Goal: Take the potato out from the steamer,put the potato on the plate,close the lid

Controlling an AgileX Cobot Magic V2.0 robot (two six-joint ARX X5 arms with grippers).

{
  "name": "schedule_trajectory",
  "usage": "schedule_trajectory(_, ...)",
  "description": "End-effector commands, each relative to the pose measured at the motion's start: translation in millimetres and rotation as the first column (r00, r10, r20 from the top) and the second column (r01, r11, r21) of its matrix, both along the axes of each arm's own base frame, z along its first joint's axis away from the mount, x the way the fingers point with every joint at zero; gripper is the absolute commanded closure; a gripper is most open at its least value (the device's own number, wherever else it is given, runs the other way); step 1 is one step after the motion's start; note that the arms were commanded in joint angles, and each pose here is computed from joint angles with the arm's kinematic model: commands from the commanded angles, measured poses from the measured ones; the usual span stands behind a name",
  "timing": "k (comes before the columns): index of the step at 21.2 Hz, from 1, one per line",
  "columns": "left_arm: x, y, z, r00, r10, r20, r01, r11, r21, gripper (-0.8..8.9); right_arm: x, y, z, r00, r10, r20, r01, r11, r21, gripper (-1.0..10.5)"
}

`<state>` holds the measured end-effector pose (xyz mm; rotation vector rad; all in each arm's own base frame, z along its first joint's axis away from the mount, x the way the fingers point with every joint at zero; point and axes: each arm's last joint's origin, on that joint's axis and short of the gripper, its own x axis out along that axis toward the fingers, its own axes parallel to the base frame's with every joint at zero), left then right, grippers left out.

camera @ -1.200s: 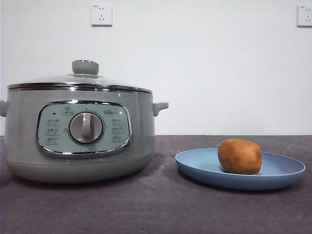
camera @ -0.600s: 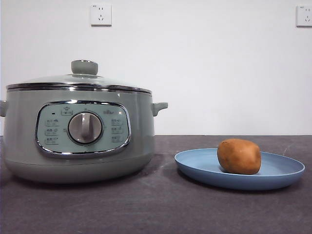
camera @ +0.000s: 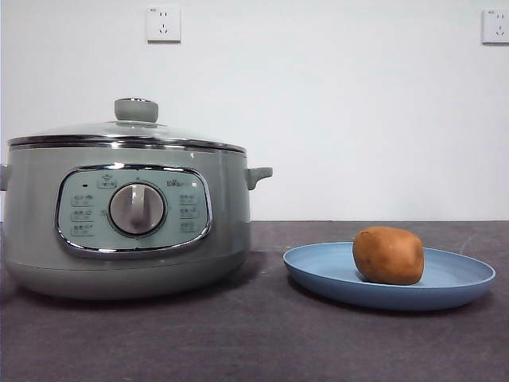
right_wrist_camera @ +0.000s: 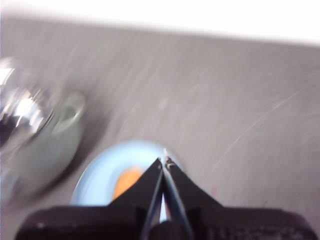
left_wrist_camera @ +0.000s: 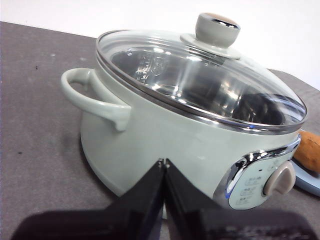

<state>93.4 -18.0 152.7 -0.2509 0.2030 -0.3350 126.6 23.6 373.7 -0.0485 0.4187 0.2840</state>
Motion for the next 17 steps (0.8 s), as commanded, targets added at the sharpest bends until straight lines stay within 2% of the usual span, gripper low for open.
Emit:
schedule_trajectory(1, 0.5, 0.2, -4.0, 1.0, 0.004, -0.01, -0.004, 1.0, 0.003, 8.17, 1.9, -12.0, -39.0, 0.993, -0.051, 0.103, 0.047, 0.998, 0.049, 9.5)
schedule_trajectory(6, 0.5, 0.2, -4.0, 1.0, 0.004, -0.01, -0.004, 1.0, 0.003, 8.17, -1.4, -17.4, -122.0, 0.946, -0.095, 0.309, 0.064, 0.992, 0.109, 9.5)
schedule_trajectory(11, 0.5, 0.2, -4.0, 1.0, 0.004, -0.01, -0.004, 1.0, 0.003, 8.17, -11.7, -17.4, -169.7, 0.952, -0.106, 0.288, 0.069, 0.989, 0.134, 9.5)
schedule_trajectory(17, 0.5, 0.2, -4.0, 1.0, 0.004, -0.01, -0.004, 1.0, 0.003, 8.17, -23.6, -17.4, -203.3, 0.961, -0.123, 0.249, 0.08, 0.981, 0.176, 9.5)
